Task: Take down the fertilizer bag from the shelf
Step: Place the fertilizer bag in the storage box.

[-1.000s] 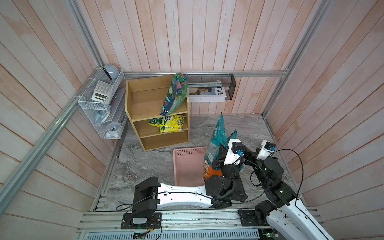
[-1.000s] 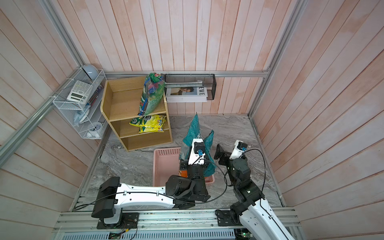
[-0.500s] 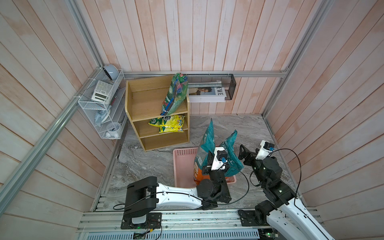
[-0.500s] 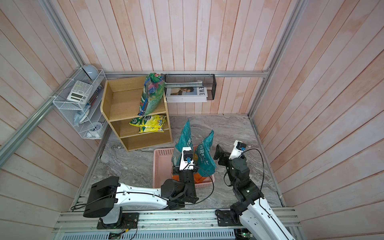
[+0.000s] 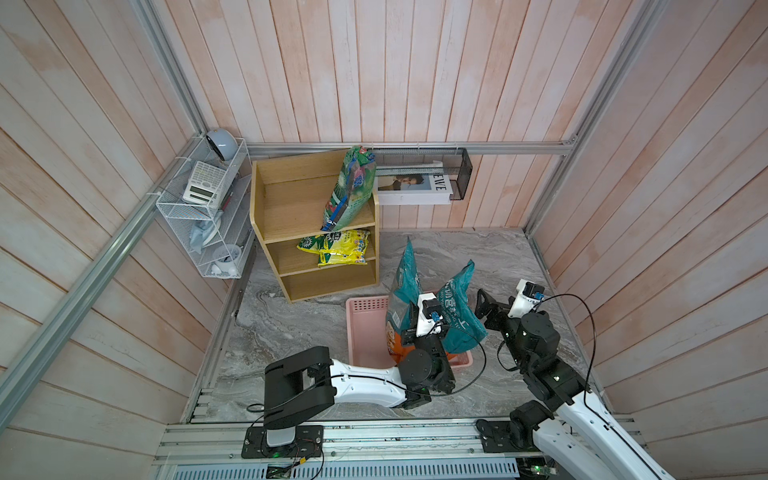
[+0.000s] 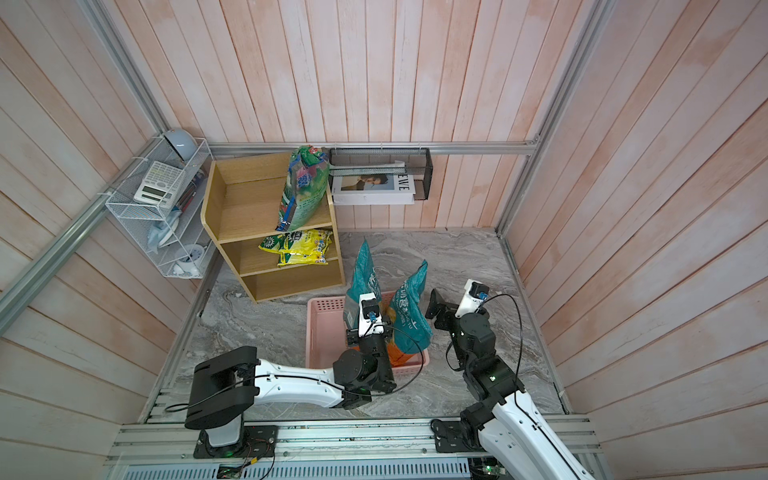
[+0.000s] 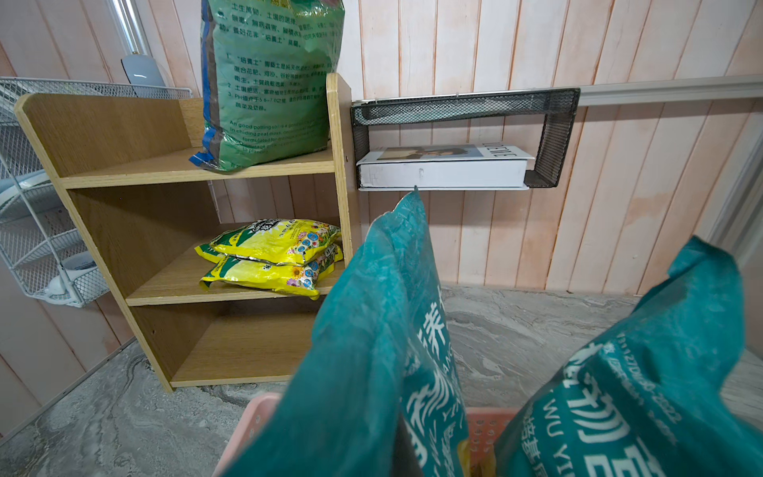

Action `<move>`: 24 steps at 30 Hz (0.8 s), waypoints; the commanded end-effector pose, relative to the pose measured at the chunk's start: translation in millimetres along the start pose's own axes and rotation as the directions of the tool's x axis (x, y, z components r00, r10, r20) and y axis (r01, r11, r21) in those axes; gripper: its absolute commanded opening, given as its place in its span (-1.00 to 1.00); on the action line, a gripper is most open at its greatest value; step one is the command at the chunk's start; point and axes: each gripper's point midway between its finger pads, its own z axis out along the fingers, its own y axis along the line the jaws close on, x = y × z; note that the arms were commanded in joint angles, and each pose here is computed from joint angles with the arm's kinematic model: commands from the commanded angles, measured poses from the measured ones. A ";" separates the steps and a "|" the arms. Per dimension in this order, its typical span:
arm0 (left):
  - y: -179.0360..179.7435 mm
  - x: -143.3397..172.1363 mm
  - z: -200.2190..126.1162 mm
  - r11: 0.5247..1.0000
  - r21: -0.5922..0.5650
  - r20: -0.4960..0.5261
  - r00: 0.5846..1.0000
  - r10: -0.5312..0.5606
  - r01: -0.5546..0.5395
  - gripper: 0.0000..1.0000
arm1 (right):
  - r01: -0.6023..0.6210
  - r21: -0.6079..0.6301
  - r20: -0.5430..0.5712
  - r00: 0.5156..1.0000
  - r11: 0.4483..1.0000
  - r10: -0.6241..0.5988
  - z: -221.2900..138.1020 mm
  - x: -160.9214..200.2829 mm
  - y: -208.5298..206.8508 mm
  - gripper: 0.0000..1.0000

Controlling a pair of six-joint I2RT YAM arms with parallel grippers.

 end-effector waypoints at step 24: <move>-24.4 -1.1 -26.1 0.995 -0.001 -0.052 0.994 -0.098 0.098 -0.22 | -0.009 -0.017 0.001 1.000 1.000 0.009 0.7 1.3 3.3 0.96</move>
